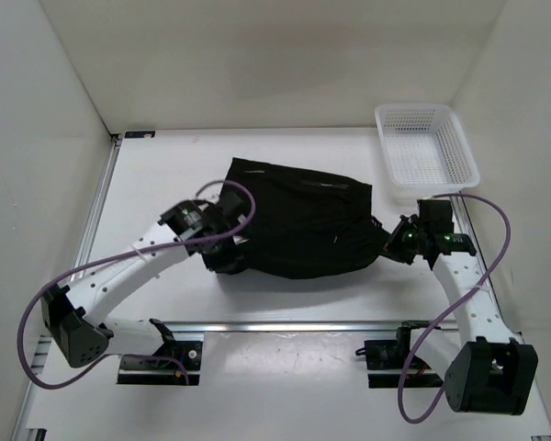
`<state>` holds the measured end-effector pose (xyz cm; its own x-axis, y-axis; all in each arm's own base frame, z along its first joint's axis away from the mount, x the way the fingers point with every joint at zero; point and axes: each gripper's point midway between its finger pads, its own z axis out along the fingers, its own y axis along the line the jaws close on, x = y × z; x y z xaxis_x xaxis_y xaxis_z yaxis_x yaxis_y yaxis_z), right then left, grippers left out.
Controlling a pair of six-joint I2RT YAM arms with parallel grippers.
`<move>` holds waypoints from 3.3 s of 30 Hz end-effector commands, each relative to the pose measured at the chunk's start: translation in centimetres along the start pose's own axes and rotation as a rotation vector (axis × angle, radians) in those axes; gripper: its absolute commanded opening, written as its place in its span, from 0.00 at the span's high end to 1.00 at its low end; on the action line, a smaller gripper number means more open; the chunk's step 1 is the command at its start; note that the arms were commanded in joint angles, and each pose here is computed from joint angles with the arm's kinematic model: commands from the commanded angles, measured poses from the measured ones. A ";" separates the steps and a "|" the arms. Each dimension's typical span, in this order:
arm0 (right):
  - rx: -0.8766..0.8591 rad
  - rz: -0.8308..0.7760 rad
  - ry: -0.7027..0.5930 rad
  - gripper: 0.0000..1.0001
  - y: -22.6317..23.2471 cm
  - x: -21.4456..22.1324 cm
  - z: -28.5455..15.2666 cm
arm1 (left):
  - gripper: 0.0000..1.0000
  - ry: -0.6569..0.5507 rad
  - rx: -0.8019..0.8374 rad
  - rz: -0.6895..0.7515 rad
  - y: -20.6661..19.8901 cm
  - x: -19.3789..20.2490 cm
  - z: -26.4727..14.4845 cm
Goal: Fold and stack the shorts
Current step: Fold the shorts
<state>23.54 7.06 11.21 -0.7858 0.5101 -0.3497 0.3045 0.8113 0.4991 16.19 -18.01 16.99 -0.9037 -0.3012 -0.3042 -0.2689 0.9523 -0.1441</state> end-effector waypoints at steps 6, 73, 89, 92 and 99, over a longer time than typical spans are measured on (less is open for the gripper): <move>0.007 -0.038 -0.077 1.00 3.0 -5.1 -2.6 | 0.90 -0.239 -0.048 -0.008 0.4 -14.4 -1.5; 0.072 -0.033 -0.056 1.00 8.4 -12.5 15.1 | 0.90 0.049 0.056 -0.072 2.1 -22.1 16.0; 0.174 -0.121 0.069 0.70 4.1 1.7 8.6 | 0.90 0.087 -0.034 -0.120 9.0 -11.8 12.8; 0.162 -0.163 0.042 0.28 4.4 1.4 7.0 | 0.90 0.116 -0.049 -0.120 9.6 -10.6 13.5; 0.165 -0.261 -0.081 0.34 7.2 -3.2 3.9 | 0.90 0.042 -0.034 -0.096 8.9 -13.1 12.2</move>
<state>28.61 12.83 9.22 -0.8474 0.3256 -0.4195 0.2266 0.9361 0.2689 27.20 -6.19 5.52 -0.9069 -0.4007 -0.1301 -0.3903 0.9154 -0.0983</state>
